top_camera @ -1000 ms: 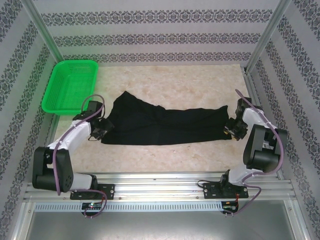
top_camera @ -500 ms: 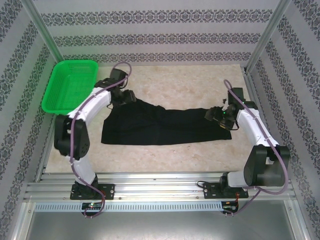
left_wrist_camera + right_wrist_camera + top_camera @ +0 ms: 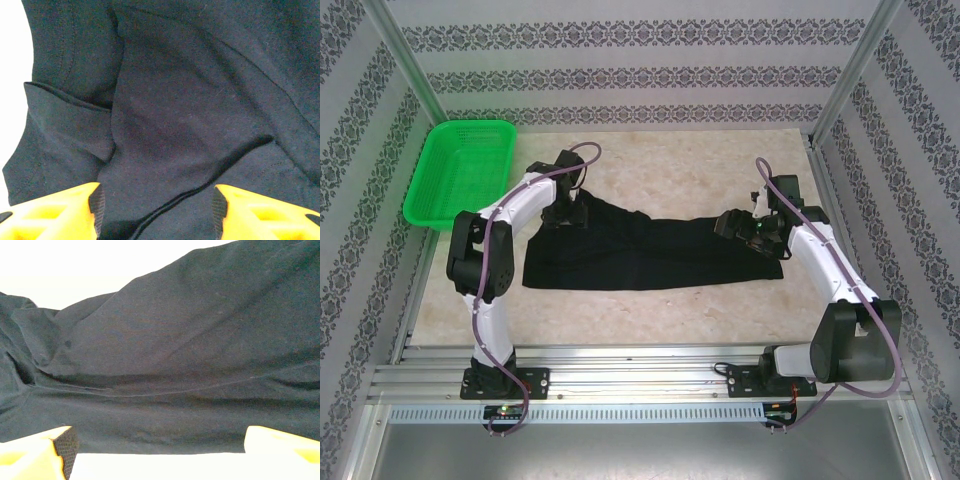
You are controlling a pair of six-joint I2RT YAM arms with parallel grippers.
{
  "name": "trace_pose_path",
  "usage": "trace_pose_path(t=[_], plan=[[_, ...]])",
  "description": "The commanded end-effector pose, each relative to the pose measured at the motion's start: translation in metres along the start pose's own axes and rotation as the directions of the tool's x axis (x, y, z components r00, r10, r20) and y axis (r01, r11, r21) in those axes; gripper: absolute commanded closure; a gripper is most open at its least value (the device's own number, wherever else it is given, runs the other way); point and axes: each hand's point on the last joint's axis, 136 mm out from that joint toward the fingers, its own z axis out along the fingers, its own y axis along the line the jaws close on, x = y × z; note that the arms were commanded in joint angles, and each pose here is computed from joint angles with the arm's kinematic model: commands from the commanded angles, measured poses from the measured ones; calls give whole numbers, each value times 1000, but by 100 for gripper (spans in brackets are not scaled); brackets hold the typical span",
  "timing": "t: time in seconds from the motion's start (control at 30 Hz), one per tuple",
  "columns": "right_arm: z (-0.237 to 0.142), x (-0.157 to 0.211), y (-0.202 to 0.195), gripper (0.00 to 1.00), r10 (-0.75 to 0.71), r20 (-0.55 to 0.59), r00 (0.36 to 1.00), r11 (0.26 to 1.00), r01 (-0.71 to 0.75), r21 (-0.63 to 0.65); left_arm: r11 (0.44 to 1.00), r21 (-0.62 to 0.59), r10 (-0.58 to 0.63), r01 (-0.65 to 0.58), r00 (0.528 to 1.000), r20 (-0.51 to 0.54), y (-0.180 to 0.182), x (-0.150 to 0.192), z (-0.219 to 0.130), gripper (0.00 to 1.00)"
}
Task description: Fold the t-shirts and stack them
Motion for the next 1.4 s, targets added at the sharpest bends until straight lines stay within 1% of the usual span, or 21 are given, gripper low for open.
trace_pose_path(t=[0.0,0.07,0.27,0.37,0.47,0.57,0.63,0.7,0.73,0.77,0.8,0.83,0.9,0.97,1.07,1.37], plan=[[4,2,6,13,-20,-10,1000,999,19,-28,996,-55,65,-67,997,-35,7,3,5,41],[3,2,6,13,-24,-3,1000,999,24,-27,994,-68,87,-90,995,-43,6,2,11,42],[0,2,5,12,-33,4,999,999,33,-19,983,-97,148,-156,985,-90,4,3,25,49],[0,2,5,12,-29,5,1000,999,29,-17,978,-119,157,-171,981,-117,7,5,30,59],[-1,3,4,12,-28,6,1000,1000,28,-10,977,-114,168,-181,979,-117,5,8,26,67],[-1,3,2,13,-26,4,1000,1000,26,-3,976,-121,171,-183,980,-102,8,9,18,66],[0,2,2,12,-23,5,1000,1000,23,-1,976,-113,175,-186,980,-94,8,11,14,68],[1,1,1,13,-21,5,1000,1000,21,2,975,-123,175,-185,981,-87,11,14,10,74],[1,1,1,12,-21,5,1000,1000,21,2,975,-126,174,-183,981,-81,12,14,6,73],[1,1,1,13,-22,4,1000,1000,22,4,977,-118,171,-179,982,-77,11,15,3,66],[0,1,1,12,-20,4,1000,1000,20,7,980,-100,167,-173,984,-61,7,14,-3,54],[0,0,1,12,-26,6,1000,1000,26,7,981,-85,169,-172,985,-40,2,12,-8,45],[-1,1,0,13,-28,6,1000,1000,28,13,979,-64,192,-192,981,-13,-9,10,-18,38],[-1,2,-1,12,-28,2,1000,999,28,14,973,-35,227,-227,974,-1,-23,9,-25,36],[0,4,-1,13,-30,-4,1000,999,30,15,958,14,287,-287,958,-5,-42,11,-23,37],[-2,4,0,12,-41,-10,999,999,41,15,939,79,342,-335,930,-130,-59,28,12,48]])
